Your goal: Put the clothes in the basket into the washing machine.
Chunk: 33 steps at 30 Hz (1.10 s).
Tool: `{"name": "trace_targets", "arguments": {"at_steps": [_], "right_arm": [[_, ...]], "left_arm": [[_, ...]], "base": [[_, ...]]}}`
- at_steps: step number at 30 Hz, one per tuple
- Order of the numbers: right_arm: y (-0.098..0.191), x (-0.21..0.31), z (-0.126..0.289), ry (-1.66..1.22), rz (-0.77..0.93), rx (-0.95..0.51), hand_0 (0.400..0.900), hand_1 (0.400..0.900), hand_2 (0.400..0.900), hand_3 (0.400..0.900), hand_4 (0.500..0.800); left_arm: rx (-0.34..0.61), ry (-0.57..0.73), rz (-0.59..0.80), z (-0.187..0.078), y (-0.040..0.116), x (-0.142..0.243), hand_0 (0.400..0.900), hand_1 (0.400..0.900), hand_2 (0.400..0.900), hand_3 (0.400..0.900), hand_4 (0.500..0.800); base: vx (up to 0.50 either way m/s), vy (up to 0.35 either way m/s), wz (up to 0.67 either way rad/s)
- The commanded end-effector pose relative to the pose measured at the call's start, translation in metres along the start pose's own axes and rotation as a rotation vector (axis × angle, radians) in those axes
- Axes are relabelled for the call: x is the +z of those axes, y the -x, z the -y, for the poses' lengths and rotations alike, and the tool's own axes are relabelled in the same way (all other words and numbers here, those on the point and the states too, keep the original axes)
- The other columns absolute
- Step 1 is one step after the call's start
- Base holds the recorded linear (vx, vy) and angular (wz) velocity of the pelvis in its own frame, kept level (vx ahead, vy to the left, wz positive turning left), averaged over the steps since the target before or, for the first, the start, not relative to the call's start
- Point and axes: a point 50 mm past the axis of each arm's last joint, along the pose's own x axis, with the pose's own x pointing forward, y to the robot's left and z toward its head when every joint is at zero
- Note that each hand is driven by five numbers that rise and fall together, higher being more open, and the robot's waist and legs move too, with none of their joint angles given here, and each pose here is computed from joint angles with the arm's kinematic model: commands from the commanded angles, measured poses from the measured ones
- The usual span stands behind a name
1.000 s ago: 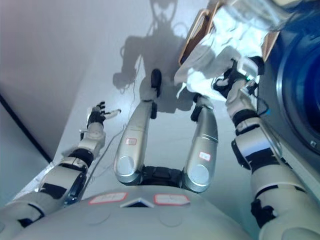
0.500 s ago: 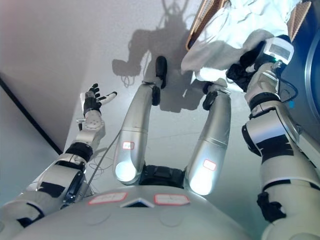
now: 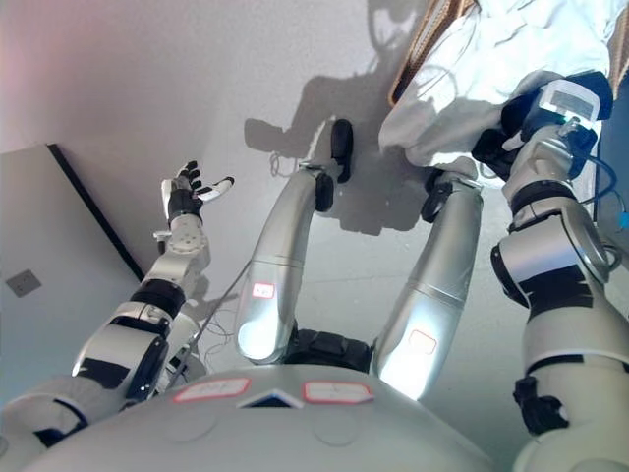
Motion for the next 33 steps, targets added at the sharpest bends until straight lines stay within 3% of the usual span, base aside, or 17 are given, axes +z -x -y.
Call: {"name": "trace_targets", "arguments": {"at_steps": [1, 17, 19, 22, 23, 28, 33], "right_arm": [[0.004, -0.057, -0.021, 0.126, -0.149, 0.071, 0.4, 0.4, 0.4, 0.4, 0.5], [0.0, -0.06, -0.002, 0.021, -0.176, -0.023, 0.4, 0.4, 0.4, 0.4, 0.5], [-0.001, -0.064, 0.0, -0.113, -0.202, -0.048, 0.4, 0.4, 0.4, 0.4, 0.5], [0.0, -0.076, 0.0, -0.575, -0.31, -0.082, 0.4, 0.4, 0.4, 0.4, 0.5], [0.005, -0.065, -0.019, -0.666, -0.337, -0.056, 0.4, 0.4, 0.4, 0.4, 0.5], [0.012, -0.044, -0.039, -1.378, -0.422, -0.079, 0.4, 0.4, 0.4, 0.4, 0.5], [0.021, -0.052, -0.059, -1.858, -0.601, -0.156, 0.4, 0.4, 0.4, 0.4, 0.5]], "left_arm": [[0.092, -0.011, -0.141, -0.023, 0.007, -0.04, 0.9, 0.9, 0.9, 0.9, 0.8], [0.124, -0.007, -0.145, -0.028, 0.004, -0.041, 0.9, 0.9, 0.9, 0.9, 0.8], [0.133, -0.002, -0.145, -0.031, 0.004, -0.042, 0.9, 0.9, 0.9, 0.9, 0.8], [0.148, 0.019, -0.163, -0.035, 0.006, -0.048, 0.9, 0.9, 0.9, 0.9, 0.8], [0.144, 0.016, -0.167, -0.034, 0.007, -0.049, 0.9, 0.9, 0.9, 0.9, 0.8], [0.158, 0.008, -0.2, -0.039, 0.013, -0.064, 0.9, 0.9, 0.9, 0.9, 0.8], [0.157, -0.05, -0.28, -0.043, 0.026, -0.091, 0.9, 0.9, 0.9, 0.9, 0.8]], "base": [[0.033, -0.027, -0.07], [0.018, -0.006, -0.03], [0.057, -0.006, -0.09], [0.081, 0.015, -0.11], [0.112, 0.019, -0.09], [0.09, 0.04, -0.2], [0.066, 0.031, -0.15]]}}
